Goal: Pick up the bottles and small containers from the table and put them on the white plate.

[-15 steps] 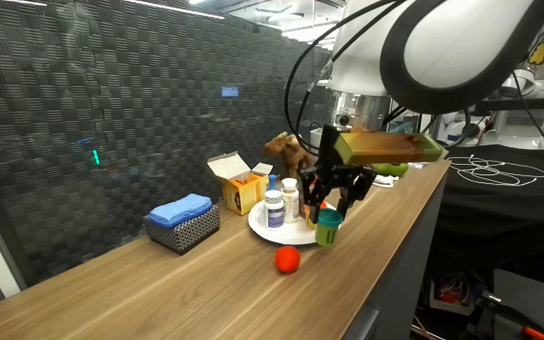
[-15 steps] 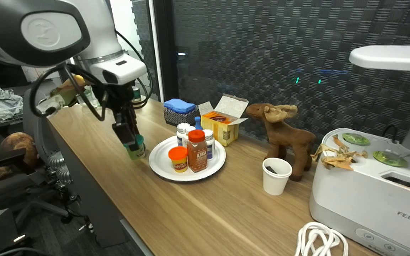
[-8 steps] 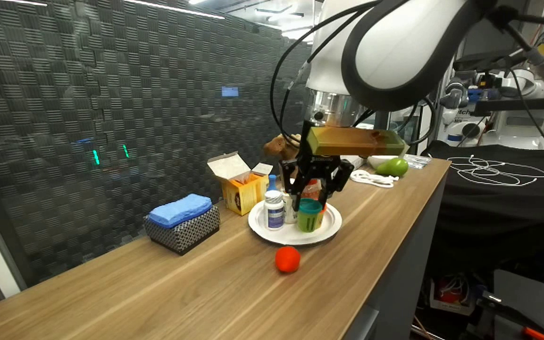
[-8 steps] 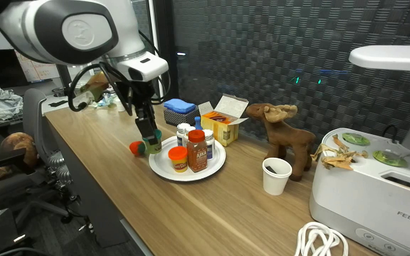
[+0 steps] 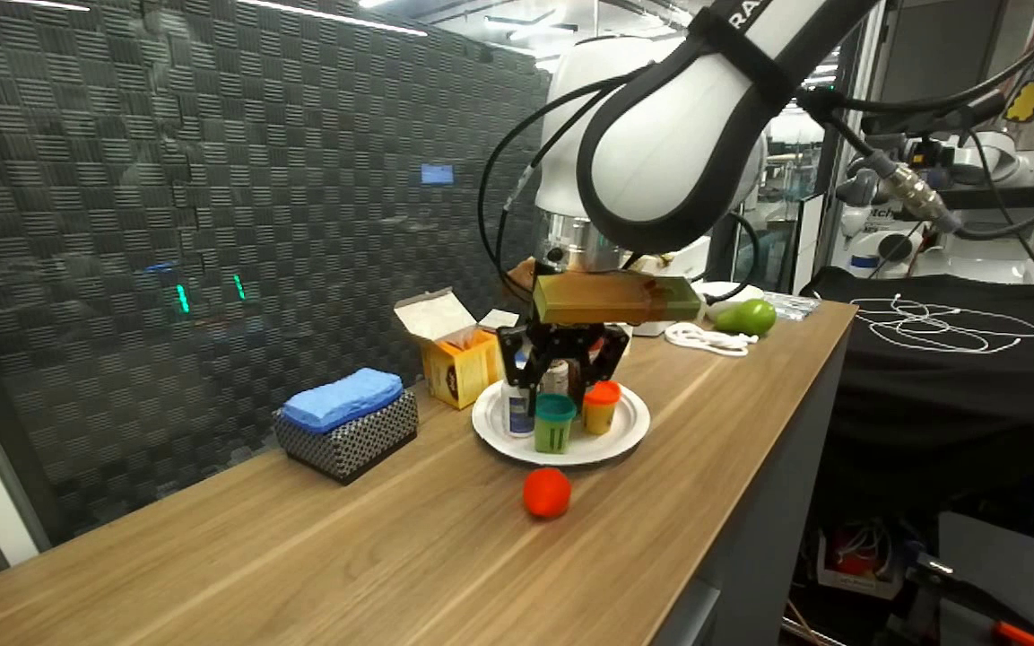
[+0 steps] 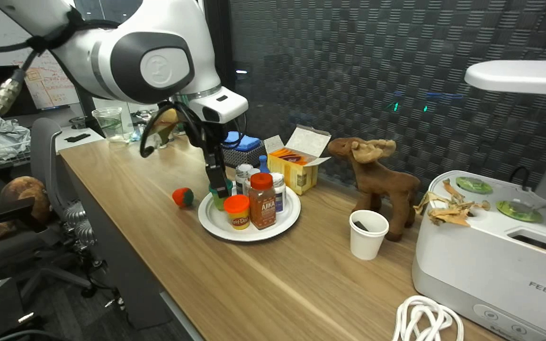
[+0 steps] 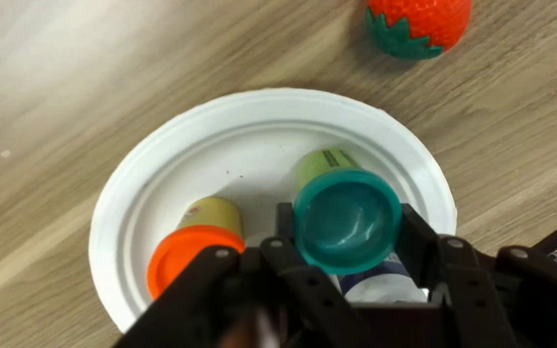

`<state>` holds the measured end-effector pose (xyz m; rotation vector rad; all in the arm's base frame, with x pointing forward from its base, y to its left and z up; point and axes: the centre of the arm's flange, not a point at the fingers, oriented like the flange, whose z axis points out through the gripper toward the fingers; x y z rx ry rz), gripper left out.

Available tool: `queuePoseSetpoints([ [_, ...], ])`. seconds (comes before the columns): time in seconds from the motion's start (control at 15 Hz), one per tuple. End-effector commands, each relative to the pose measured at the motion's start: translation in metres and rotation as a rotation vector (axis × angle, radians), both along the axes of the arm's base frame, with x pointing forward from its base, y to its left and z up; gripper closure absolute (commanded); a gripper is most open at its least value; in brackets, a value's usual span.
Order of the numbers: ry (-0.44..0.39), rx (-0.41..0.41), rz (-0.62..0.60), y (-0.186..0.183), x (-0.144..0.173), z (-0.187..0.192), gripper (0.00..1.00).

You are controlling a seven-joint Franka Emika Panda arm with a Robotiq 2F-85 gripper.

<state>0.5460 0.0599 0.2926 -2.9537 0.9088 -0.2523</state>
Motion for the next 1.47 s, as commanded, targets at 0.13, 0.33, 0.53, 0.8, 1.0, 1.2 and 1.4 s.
queuePoseSetpoints([
  [0.13,-0.009,-0.017,-0.002,0.011,0.023,-0.005,0.71],
  [0.33,-0.014,-0.024,0.006,0.013,0.02,-0.004,0.21],
  [0.53,-0.024,-0.005,0.04,0.019,0.005,0.005,0.0],
  [0.8,-0.036,-0.01,0.082,0.039,-0.027,0.017,0.0],
  [1.0,0.001,0.001,0.073,0.056,-0.052,0.02,0.0],
  [1.2,0.003,0.004,0.049,0.07,-0.07,0.008,0.0],
  [1.4,-0.006,0.028,0.036,0.079,-0.074,-0.005,0.0],
])
